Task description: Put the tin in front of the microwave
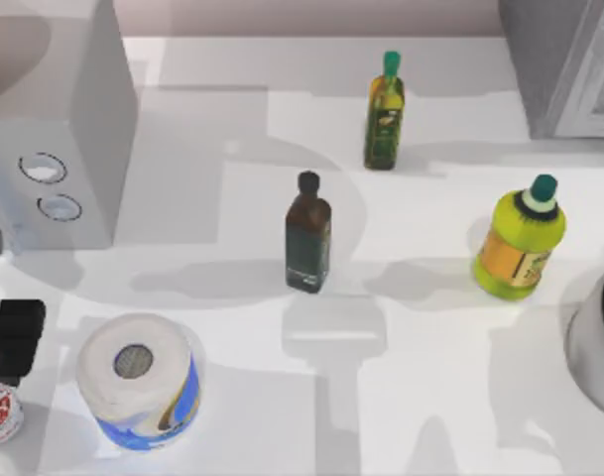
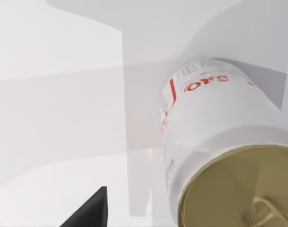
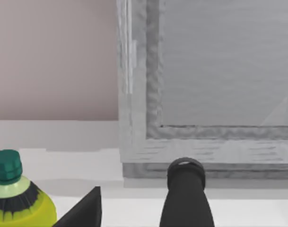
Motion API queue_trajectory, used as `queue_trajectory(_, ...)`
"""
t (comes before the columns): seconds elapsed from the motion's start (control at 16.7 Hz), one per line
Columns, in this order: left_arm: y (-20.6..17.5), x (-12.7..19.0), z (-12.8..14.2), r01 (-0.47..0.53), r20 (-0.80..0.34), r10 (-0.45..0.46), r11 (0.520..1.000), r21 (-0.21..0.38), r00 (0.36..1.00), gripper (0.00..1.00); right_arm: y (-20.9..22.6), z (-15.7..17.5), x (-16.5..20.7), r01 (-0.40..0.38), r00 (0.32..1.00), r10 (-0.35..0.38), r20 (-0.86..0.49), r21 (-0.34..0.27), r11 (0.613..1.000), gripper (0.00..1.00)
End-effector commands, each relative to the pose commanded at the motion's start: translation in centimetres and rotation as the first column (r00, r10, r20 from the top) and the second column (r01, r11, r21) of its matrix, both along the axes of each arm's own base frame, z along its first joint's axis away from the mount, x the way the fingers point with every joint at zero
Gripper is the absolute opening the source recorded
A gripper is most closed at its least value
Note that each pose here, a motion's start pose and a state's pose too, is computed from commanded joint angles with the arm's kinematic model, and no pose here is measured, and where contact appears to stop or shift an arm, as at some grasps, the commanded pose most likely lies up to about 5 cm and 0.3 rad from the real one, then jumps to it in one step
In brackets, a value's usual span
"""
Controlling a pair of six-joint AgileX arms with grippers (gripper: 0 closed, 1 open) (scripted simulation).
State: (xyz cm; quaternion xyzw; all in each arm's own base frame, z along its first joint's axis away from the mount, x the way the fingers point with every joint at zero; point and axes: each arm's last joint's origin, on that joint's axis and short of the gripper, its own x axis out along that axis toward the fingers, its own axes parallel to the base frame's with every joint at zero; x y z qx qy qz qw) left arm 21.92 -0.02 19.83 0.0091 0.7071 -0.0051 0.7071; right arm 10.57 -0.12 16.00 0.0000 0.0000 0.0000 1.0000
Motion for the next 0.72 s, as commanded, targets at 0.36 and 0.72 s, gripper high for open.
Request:
queue_trajectory(0.36,0.0,0.2,1.5,0.000,-0.002,0.000,1.000,0.000,1.000,1.00,0.0,0.0,0.0,0.000,1.000,0.000,0.000,0.000,1.000,1.00)
queue_trajectory(0.72,0.0,0.0,4.0,0.000,0.000,0.000,1.000,0.000,1.000,1.00,0.0,0.0,0.0,0.000,1.000,0.000,0.000,0.000,1.000,1.00)
